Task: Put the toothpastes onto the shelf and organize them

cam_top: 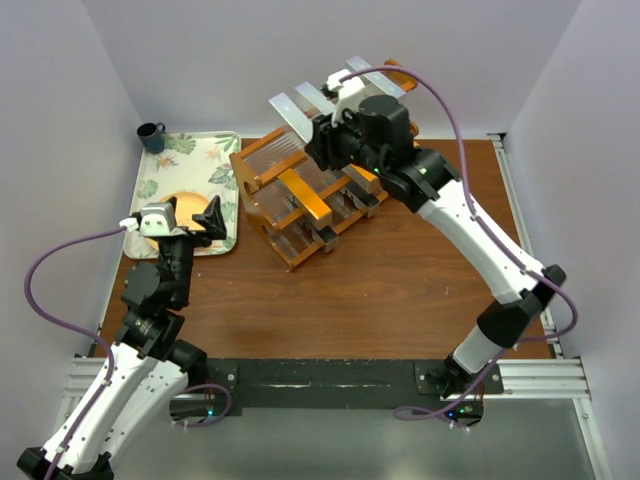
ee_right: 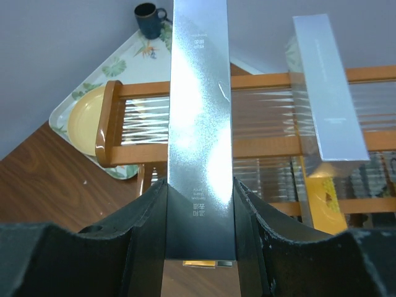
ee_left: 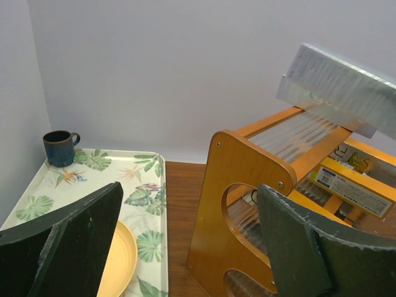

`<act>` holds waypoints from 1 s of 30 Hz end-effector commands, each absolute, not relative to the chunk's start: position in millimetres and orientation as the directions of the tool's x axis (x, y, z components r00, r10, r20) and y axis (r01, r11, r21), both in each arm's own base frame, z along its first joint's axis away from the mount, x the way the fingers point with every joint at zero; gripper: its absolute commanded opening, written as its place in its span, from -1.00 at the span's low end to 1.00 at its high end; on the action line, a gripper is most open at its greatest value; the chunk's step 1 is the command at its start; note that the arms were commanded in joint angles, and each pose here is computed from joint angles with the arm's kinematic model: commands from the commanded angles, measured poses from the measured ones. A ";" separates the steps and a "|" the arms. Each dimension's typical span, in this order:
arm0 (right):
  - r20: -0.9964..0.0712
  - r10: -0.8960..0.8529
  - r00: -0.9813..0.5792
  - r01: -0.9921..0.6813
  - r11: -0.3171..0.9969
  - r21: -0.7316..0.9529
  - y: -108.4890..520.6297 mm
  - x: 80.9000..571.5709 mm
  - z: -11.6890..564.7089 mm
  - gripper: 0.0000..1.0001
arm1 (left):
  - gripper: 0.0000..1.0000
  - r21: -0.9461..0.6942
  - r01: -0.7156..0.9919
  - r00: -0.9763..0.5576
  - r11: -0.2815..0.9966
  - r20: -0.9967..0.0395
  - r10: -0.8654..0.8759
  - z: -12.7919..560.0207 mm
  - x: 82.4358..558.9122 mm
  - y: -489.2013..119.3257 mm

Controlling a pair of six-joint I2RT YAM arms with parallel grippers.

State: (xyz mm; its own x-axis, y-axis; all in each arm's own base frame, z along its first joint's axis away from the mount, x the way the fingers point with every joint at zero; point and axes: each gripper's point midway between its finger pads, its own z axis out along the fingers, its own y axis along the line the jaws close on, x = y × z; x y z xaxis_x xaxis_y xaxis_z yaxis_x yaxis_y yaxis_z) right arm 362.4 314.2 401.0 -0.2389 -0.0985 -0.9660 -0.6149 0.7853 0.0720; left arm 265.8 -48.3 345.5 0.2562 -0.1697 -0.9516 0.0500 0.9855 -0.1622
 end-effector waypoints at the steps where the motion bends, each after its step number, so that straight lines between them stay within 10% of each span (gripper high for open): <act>1: -0.977 -0.089 -0.193 -0.680 0.730 0.068 339.8 362.3 423.3 -0.51 | 0.89 -0.170 0.061 0.280 0.984 -0.943 -0.180 351.3 264.8 -48.2; 20: -0.954 -0.150 -0.261 -0.701 0.708 0.081 387.8 379.4 384.5 -0.41 | 0.89 -0.167 0.065 0.280 0.984 -0.943 -0.179 351.8 264.4 -48.8; 30: -0.950 -0.139 -0.279 -0.668 0.739 0.088 378.5 376.4 377.9 0.09 | 0.89 -0.168 0.070 0.282 0.983 -0.942 -0.182 353.0 263.5 -49.3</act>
State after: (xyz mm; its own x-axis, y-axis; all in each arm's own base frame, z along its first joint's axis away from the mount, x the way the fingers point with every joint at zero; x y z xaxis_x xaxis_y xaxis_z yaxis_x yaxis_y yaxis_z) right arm 382.0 383.1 343.0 -0.3349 -0.2136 -0.9177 -0.6759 0.7331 0.0760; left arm 265.5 -51.1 346.0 0.2561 -0.1700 -0.9516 0.0662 0.9852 -0.1581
